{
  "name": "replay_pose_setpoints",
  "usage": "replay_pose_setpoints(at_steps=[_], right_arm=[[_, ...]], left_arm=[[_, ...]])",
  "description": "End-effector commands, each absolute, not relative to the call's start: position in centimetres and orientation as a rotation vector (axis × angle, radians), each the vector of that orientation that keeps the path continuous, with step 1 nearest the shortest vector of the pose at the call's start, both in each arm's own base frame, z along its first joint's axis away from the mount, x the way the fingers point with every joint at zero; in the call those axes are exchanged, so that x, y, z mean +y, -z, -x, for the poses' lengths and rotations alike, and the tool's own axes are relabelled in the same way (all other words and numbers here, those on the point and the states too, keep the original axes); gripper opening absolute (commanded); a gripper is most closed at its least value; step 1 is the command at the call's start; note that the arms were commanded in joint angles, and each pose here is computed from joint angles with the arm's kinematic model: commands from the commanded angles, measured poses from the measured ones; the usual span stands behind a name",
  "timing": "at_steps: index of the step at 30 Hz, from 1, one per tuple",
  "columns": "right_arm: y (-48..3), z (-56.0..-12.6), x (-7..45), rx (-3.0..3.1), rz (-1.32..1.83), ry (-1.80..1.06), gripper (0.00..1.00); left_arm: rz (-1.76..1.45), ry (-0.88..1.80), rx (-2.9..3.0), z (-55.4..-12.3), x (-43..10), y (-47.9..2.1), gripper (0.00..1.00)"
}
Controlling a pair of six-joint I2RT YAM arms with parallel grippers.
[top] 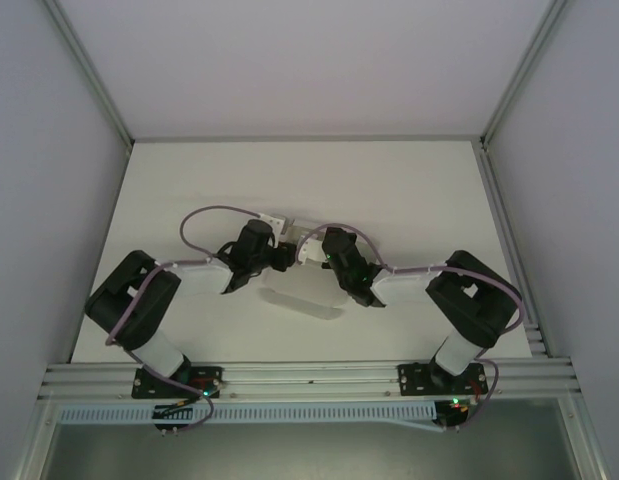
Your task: Assemble paper box
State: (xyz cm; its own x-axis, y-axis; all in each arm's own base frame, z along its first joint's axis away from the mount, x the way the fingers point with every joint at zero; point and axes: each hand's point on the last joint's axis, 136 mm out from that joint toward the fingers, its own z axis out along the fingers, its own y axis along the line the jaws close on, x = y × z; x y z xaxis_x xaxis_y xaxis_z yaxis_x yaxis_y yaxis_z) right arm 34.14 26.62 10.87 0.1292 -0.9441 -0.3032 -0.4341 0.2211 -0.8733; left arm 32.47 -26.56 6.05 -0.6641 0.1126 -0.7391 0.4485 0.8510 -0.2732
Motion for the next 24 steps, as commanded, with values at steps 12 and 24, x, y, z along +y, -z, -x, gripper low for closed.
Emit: replay_pose_setpoints(at_steps=[12,24], right_arm=[[-14.2,-32.6,27.7,1.483,1.312,0.444,0.19],[-26.9,-32.1,27.5,1.658,0.878,-0.112,1.0]], left_arm=[[-0.392,0.417,2.208,-35.3,-26.1,-6.5,0.0],[-0.471,0.403,2.023,-34.2,-25.8,-7.3,0.0]])
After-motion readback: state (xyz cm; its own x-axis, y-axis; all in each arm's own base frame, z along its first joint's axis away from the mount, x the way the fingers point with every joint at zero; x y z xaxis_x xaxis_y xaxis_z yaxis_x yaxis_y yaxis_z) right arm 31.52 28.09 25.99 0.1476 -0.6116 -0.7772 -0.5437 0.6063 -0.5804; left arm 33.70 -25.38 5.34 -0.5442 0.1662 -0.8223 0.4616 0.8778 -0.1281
